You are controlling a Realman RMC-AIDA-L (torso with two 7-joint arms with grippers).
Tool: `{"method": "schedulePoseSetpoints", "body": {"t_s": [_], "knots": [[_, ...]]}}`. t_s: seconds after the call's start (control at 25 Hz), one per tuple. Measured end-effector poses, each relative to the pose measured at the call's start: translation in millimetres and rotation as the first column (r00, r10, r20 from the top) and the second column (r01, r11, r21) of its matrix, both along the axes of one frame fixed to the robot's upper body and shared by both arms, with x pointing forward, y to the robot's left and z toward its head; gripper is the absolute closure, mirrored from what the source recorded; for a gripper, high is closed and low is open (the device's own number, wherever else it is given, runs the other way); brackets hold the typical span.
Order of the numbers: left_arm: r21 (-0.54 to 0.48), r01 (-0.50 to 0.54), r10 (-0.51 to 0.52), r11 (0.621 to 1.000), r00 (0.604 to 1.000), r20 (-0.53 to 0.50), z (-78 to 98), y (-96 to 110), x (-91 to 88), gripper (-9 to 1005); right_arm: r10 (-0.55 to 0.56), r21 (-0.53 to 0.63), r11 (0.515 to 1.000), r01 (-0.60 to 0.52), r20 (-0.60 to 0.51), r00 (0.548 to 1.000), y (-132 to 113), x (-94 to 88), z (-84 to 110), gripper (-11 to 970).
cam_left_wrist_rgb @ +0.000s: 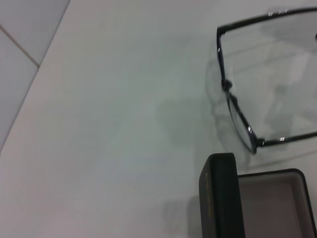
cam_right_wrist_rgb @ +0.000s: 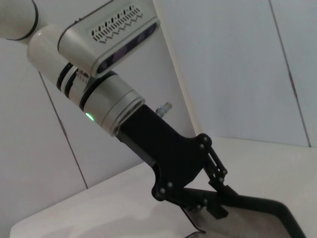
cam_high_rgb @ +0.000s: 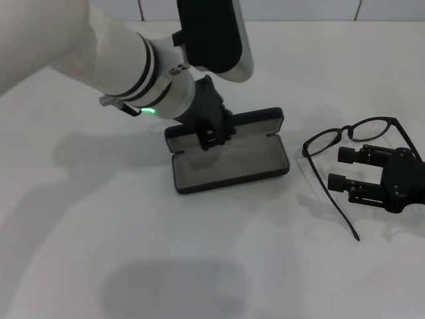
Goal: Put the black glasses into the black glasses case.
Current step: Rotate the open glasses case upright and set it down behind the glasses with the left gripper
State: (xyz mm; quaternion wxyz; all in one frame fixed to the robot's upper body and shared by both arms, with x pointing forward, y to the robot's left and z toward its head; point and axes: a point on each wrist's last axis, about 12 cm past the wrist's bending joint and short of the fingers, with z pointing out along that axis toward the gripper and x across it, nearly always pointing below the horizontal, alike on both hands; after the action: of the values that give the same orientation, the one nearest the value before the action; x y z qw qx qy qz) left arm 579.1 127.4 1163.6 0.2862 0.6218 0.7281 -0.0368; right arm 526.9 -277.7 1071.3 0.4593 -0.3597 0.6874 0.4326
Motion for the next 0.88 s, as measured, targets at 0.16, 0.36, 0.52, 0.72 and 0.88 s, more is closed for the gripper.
{"method": "schedulePoseSetpoints", "body": {"t_s": [0.16, 0.36, 0.52, 0.72, 0.88], "knots": [[0.021, -0.003, 0.003, 1.0, 1.0, -0.024, -3.5, 4.2, -2.8, 736, 0.004, 0.0, 1.0, -0.004, 0.003, 1.0, 1.1, 1.4, 1.0, 296], [0.033, -0.003, 0.004, 0.999, 0.999, -0.033, -5.1, 6.8, -5.0, 731, 0.006, 0.0, 1.0, -0.006, 0.005, 1.0, 1.7, 2.2, 1.6, 296], [0.02, -0.006, 0.006, 1.0, 1.0, -0.018, -2.6, 6.3, -5.3, 728, 0.003, 0.0, 1.0, -0.003, 0.004, 1.0, 1.3, 1.8, 1.2, 295], [0.015, -0.001, 0.001, 1.0, 1.0, -0.012, -2.2, 6.1, -5.4, 680, -0.002, -0.002, 1.0, 0.002, 0.003, 1.0, 0.7, 1.7, 0.6, 295], [-0.019, -0.013, 0.013, 1.0, 1.0, 0.007, 5.3, 8.8, -5.9, 591, -0.003, -0.003, 1.0, 0.003, 0.003, 1.0, 0.7, 2.0, 0.6, 295]]}}
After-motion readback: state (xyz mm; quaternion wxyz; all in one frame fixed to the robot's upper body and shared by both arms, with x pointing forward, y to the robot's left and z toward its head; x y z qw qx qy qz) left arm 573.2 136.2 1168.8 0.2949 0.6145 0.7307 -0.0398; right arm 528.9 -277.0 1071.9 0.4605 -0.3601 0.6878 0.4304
